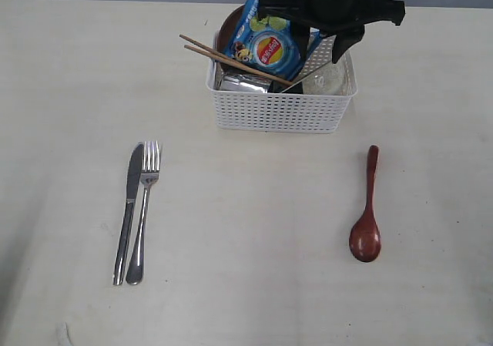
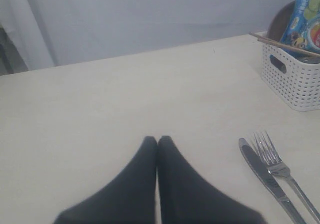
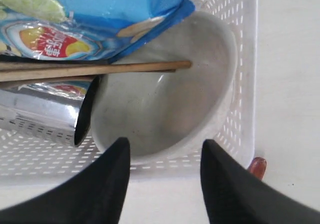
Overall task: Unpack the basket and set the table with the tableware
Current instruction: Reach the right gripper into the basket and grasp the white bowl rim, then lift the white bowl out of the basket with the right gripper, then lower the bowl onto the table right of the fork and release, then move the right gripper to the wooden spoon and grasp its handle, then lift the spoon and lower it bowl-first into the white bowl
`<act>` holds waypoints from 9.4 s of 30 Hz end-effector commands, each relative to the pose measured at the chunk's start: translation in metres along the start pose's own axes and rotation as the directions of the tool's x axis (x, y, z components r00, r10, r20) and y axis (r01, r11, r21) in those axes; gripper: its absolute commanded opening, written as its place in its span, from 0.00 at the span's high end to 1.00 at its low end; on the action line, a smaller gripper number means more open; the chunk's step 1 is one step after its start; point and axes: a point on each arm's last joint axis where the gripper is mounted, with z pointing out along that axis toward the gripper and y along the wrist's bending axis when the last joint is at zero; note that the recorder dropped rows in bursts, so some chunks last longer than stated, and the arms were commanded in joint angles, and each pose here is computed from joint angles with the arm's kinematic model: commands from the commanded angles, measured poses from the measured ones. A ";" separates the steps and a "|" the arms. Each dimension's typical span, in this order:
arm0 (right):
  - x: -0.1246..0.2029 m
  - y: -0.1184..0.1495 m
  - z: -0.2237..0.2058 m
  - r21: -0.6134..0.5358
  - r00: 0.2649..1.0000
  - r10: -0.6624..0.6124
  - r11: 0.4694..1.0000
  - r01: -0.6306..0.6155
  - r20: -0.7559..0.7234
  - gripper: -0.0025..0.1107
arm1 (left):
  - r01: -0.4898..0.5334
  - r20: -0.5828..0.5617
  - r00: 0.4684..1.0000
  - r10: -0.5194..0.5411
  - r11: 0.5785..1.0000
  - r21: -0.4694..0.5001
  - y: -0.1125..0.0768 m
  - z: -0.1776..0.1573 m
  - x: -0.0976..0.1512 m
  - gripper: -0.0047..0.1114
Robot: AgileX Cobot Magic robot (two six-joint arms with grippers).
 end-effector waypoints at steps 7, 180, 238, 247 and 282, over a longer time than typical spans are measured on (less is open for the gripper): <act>0.002 -0.011 0.007 0.060 1.000 0.027 0.998 -0.027 -0.004 0.59 | 0.009 0.002 1.000 -0.009 1.000 0.000 0.000 0.000 0.001 0.96; 0.130 0.007 0.041 -0.320 0.863 -0.443 0.876 0.360 -0.243 0.96 | 0.009 0.002 1.000 -0.009 1.000 0.000 0.000 0.000 0.001 0.96; 0.127 -0.094 0.105 -0.058 0.954 -0.093 0.995 0.079 -0.285 0.91 | 0.009 0.002 1.000 -0.009 1.000 0.000 0.000 0.000 0.001 0.96; 0.126 -0.096 0.081 -0.071 0.963 -0.095 0.994 0.079 -0.252 0.98 | 0.009 0.002 1.000 -0.009 1.000 0.000 0.000 0.000 0.001 0.96; 0.168 0.038 0.012 -0.296 0.742 -0.501 0.700 0.650 0.445 0.98 | 0.009 0.002 1.000 -0.009 1.000 0.000 0.000 0.000 0.001 0.96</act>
